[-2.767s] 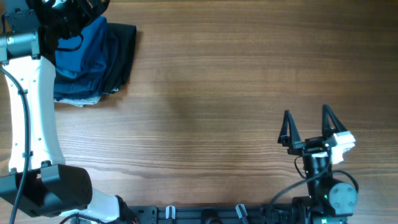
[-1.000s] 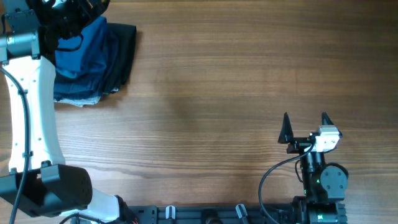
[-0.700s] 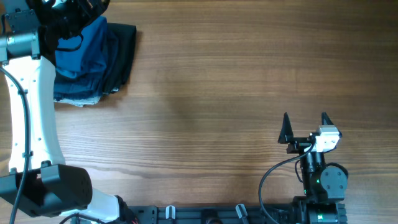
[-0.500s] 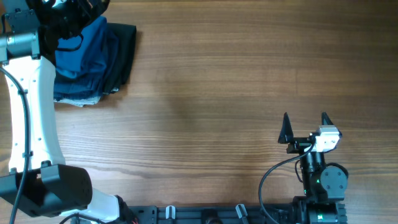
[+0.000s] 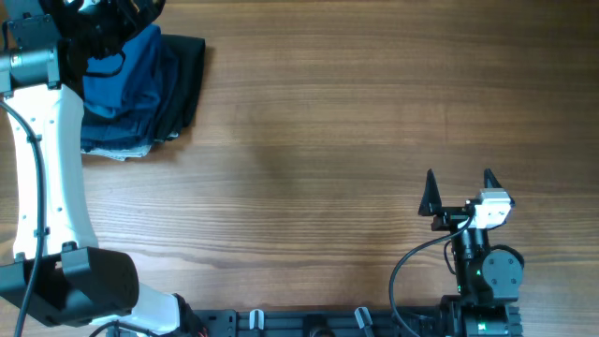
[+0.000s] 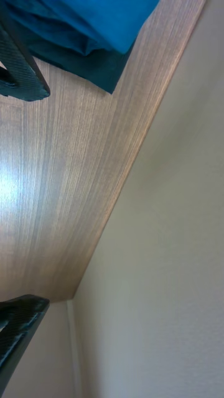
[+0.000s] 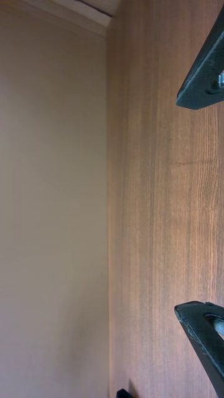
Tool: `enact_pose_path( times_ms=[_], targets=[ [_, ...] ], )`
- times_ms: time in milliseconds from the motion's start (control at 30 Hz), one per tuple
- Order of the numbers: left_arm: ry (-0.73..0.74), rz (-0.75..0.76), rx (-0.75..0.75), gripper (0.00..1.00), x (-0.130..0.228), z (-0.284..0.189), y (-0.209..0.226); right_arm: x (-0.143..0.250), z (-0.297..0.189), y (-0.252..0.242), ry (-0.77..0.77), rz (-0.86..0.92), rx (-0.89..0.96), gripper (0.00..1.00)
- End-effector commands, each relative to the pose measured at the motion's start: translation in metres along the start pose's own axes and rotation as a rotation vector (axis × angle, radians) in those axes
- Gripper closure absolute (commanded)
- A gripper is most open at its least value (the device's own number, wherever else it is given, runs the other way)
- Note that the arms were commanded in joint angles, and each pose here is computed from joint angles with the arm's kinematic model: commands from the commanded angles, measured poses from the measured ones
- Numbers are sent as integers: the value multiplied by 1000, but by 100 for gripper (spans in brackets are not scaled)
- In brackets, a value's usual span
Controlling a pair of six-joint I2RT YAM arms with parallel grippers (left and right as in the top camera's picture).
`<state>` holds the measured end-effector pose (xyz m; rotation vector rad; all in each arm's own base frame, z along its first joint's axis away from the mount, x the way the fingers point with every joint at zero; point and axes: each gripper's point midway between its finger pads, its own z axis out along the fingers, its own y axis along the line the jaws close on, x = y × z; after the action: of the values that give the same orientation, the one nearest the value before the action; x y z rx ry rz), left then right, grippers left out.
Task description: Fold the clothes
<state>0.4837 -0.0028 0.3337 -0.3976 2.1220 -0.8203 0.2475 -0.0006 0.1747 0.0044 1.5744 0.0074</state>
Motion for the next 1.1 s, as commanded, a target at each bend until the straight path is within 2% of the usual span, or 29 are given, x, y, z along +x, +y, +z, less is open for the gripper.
enact_pose_path(
  times_ms=[0, 133, 267, 400, 567, 667, 767, 867, 1067],
  targets=[
    [11, -5, 9, 0, 2, 3, 0, -2, -1, -4, -11, 20, 19, 0],
    [30, -10, 7, 0, 8, 4, -2, -2, -1, -4, -11, 20, 19, 0],
    [51, 0, 20, 0, 22, -17, -27, -2, -1, -4, -11, 20, 19, 0],
    [31, 66, 83, 0, 36, -53, -75, -2, -1, -4, -11, 20, 19, 0],
    [-12, 213, 247, 0, 69, -114, -158, -2, -1, -4, -11, 21, 19, 0],
    [-48, 278, 301, 0, 87, -149, -181, -2, -1, -4, -11, 21, 19, 0],
    [-79, 293, 322, 0, 105, -178, -181, -2, -1, -4, -11, 20, 19, 0],
    [-145, 309, 310, 0, 130, -202, -163, -2, -1, -4, -11, 20, 19, 0],
    [-214, 284, 213, 0, 176, -200, -100, -2, -1, -4, -12, 20, 19, 0]
  ],
)
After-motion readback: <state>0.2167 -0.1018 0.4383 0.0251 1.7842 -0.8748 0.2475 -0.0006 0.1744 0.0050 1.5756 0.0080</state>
